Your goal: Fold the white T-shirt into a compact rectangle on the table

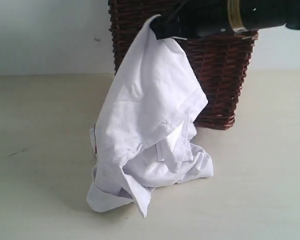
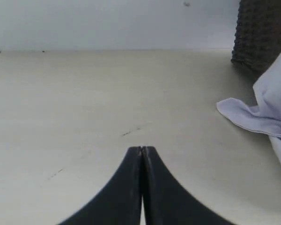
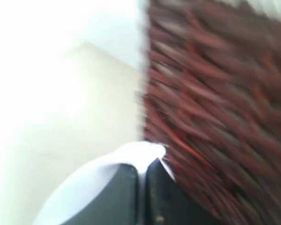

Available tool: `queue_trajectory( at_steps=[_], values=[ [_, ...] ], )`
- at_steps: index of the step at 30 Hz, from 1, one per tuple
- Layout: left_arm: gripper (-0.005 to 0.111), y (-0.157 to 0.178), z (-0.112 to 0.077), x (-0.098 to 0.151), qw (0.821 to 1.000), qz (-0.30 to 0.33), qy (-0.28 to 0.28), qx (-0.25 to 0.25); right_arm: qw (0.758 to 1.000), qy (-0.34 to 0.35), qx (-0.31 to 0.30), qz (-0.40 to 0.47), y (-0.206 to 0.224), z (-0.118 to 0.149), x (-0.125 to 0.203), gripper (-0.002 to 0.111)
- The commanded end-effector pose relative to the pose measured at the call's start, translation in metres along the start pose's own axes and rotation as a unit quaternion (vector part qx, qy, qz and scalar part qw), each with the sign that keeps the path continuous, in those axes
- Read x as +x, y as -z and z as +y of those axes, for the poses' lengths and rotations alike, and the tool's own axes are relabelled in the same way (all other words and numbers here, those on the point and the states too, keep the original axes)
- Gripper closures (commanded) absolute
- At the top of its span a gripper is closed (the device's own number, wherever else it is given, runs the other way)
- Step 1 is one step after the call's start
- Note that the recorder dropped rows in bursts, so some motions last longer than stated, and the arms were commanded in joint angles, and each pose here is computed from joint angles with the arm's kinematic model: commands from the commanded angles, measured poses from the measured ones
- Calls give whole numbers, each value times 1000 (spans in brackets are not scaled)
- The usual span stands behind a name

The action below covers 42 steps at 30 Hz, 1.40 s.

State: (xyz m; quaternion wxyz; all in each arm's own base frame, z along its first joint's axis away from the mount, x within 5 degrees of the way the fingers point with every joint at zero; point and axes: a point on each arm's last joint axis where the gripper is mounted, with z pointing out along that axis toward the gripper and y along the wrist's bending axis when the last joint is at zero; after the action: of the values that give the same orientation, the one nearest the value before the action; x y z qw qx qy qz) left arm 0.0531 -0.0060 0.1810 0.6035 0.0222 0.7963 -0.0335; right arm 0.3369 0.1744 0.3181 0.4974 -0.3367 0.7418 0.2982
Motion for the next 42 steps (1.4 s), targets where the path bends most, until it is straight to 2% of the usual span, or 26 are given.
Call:
queue_trajectory(
  at_steps=[1, 5, 10, 12, 15, 16, 19, 22, 28, 31, 34, 36, 42],
  values=[
    [107, 0, 0, -1, 1000, -5, -1, -2, 994, 50, -92, -16, 31, 36, -14, 108],
    [107, 0, 0, -1, 1000, -5, -1, -2, 999, 40, -5, -13, 35, 25, -6, 108],
    [107, 0, 0, -1, 1000, -5, -1, -2, 999, 16, 8, 40, 28, 21, 35, 108],
    [107, 0, 0, -1, 1000, -5, -1, -2, 997, 19, 33, 63, 27, 17, 52, 108],
    [107, 0, 0, -1, 1000, -5, -1, -2, 987, 26, 132, 89, 31, 0, 70, 108],
    [107, 0, 0, -1, 1000, -5, -1, -2, 978, 29, 185, 94, 34, -9, 73, 108],
    [107, 0, 0, -1, 1000, -5, -1, -2, 951, 38, 293, 95, 43, -27, 71, 108],
    [107, 0, 0, -1, 1000, -5, -1, -2, 936, 44, 339, 88, 47, -35, 65, 108],
    [107, 0, 0, -1, 1000, -5, -1, -2, 961, 40, 262, 82, 33, -28, 60, 108],
    [107, 0, 0, -1, 1000, -5, -1, -2, 971, 13, 228, 78, 26, -23, 61, 108],
    [107, 0, 0, -1, 1000, -5, -1, -2, 986, -13, 142, 88, 15, -12, 69, 108],
    [107, 0, 0, -1, 1000, -5, -1, -2, 989, -18, 106, 102, 6, -6, 77, 108],
    [107, 0, 0, -1, 1000, -5, -1, -2, 975, -5, 176, 139, -16, -22, 98, 108]
  ],
)
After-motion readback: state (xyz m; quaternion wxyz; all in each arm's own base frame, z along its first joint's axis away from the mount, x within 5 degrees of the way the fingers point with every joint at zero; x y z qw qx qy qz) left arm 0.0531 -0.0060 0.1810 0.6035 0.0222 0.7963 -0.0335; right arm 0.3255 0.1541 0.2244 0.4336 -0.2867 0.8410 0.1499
